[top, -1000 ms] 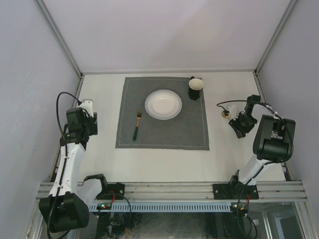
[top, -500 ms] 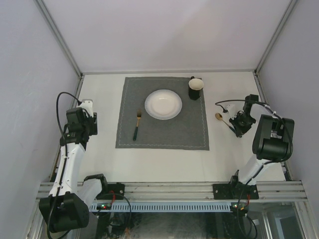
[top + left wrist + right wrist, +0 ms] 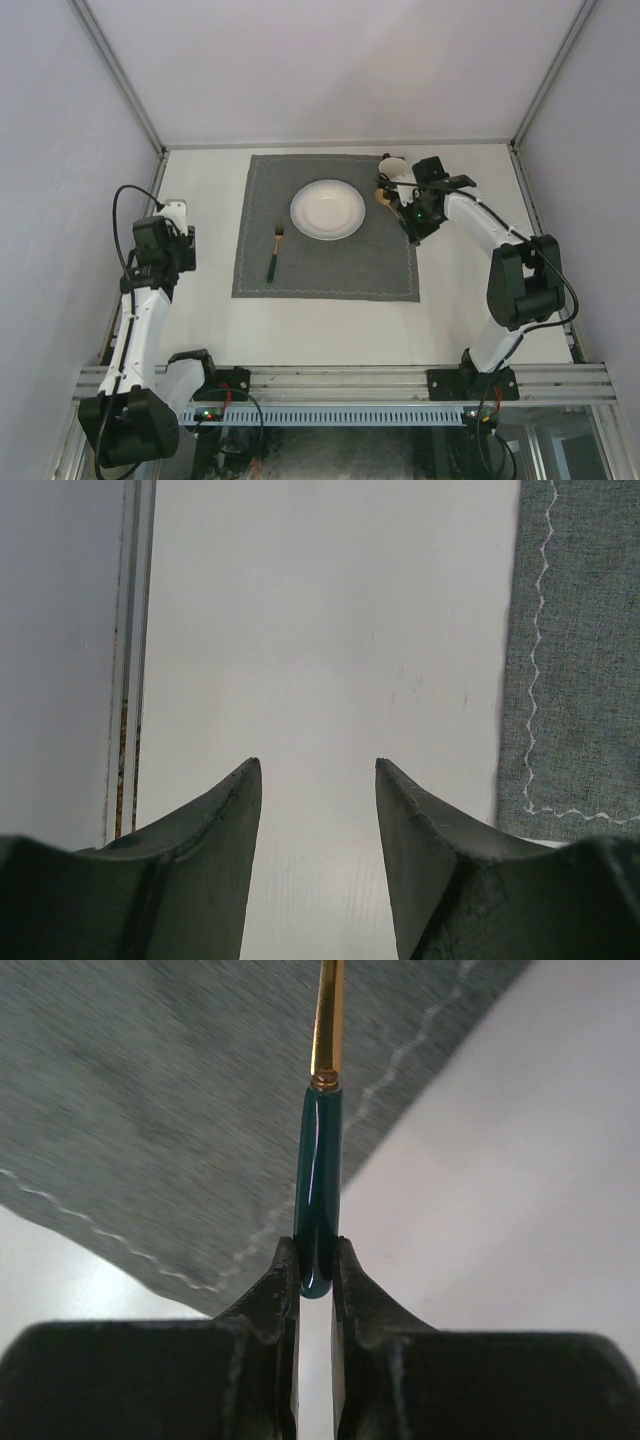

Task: Set the dinner table for one person
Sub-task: Pick up the spoon from the center of the board.

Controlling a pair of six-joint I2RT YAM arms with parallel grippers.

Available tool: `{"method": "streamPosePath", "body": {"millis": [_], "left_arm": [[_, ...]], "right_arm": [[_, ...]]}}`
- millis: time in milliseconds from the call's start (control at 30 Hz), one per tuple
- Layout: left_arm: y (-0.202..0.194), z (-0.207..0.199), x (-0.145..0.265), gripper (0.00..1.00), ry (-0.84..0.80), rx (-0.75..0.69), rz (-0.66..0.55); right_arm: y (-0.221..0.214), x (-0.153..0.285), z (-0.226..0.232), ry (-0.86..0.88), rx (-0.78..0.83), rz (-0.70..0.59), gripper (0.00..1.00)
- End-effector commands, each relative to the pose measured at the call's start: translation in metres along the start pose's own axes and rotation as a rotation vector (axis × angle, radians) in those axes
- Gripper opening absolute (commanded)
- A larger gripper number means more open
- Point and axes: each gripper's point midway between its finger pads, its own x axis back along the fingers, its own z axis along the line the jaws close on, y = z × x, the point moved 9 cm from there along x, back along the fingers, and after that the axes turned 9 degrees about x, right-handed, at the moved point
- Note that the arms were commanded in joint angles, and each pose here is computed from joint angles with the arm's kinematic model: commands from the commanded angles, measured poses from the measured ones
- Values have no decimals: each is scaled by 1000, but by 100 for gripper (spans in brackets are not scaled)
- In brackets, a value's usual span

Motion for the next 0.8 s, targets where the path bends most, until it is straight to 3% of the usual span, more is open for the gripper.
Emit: {"method": "streamPosePath", "body": {"millis": [0,233,367,533,767], "left_arm": [[12,2,7,54,-8,-2,-64],[11,3,7,54,10,-2,-67],[11,3,6,54,10,-2,-63],[10,3,7,54,10,-4,-66],[8,6,7,54,35,-6,-63]], "right_arm": [[18,22,31,-17,-198,-33,0],[23,39,64,-139,-290,-158,0],[26,43,93,-461,-351,-183,0],[39,37,136,-349,-362,-218,0],[56,7,148,-352,-442,-99,0]]}}
